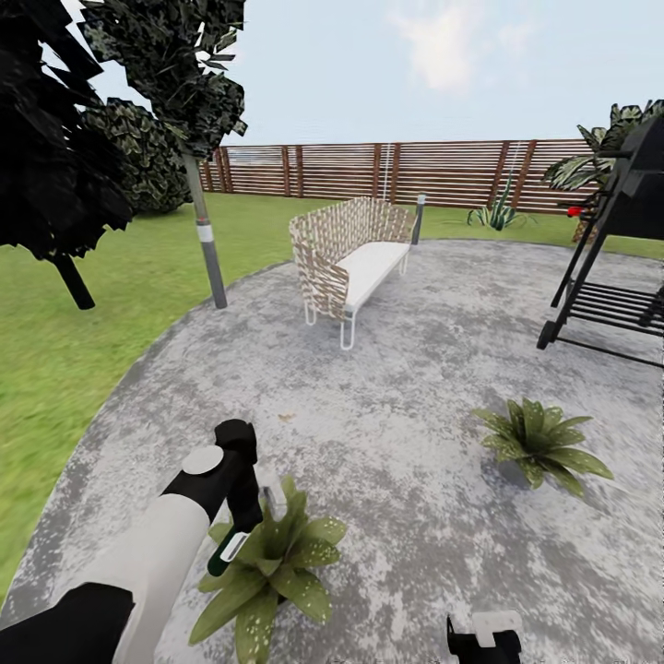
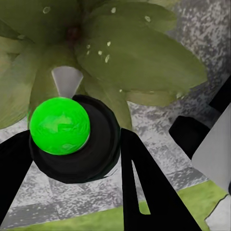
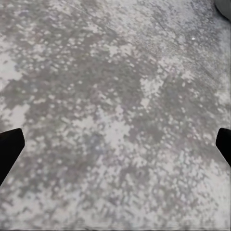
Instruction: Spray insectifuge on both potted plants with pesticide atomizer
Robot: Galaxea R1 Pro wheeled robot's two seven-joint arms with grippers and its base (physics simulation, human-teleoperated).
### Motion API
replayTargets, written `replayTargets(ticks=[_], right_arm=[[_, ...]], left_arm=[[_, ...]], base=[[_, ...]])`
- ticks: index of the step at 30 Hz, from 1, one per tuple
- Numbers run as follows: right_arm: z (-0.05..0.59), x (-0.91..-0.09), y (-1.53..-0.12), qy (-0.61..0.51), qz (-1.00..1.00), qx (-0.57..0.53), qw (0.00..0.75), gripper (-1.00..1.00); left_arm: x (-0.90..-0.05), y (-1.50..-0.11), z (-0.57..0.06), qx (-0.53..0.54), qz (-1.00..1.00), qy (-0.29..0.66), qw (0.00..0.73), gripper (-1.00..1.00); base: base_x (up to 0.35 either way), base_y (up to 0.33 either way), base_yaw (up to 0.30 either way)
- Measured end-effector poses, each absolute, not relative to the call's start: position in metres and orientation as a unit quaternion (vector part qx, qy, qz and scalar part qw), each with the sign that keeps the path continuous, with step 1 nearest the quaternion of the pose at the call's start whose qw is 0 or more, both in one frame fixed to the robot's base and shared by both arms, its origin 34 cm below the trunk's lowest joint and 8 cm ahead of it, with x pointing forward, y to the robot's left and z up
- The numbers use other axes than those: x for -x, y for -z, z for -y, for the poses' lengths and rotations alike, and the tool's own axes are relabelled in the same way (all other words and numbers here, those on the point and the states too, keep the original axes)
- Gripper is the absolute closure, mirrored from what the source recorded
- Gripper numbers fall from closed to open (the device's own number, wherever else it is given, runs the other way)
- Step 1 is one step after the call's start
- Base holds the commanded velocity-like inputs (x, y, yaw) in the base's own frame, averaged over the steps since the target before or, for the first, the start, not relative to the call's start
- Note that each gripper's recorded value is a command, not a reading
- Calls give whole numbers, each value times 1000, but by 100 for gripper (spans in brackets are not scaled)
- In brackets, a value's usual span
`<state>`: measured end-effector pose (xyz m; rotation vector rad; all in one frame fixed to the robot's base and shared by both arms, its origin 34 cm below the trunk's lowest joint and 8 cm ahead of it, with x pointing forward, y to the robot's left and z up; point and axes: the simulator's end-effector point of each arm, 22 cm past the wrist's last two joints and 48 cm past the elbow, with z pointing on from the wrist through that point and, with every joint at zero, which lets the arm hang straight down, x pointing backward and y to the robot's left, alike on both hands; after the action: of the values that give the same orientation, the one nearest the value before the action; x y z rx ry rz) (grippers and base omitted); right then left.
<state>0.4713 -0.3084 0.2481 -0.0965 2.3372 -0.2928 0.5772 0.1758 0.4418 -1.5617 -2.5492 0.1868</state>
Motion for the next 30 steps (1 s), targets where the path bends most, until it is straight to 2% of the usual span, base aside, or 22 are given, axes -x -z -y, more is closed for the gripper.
replayTargets(ticks=[20, 25, 30], right_arm=[[308, -471, -248, 115, -916, 38, 382, -100], [308, -471, -248, 115, -916, 38, 382, -100], [309, -471, -248, 115, -916, 38, 382, -100]], left_arm=[[-577, -442, -173, 519, 849, -65, 72, 100], [-574, -440, -174, 518, 849, -68, 76, 100], [-563, -431, -175, 517, 848, -75, 91, 100]], base=[[-280, 180, 0], [-250, 228, -198], [-43, 103, -124]])
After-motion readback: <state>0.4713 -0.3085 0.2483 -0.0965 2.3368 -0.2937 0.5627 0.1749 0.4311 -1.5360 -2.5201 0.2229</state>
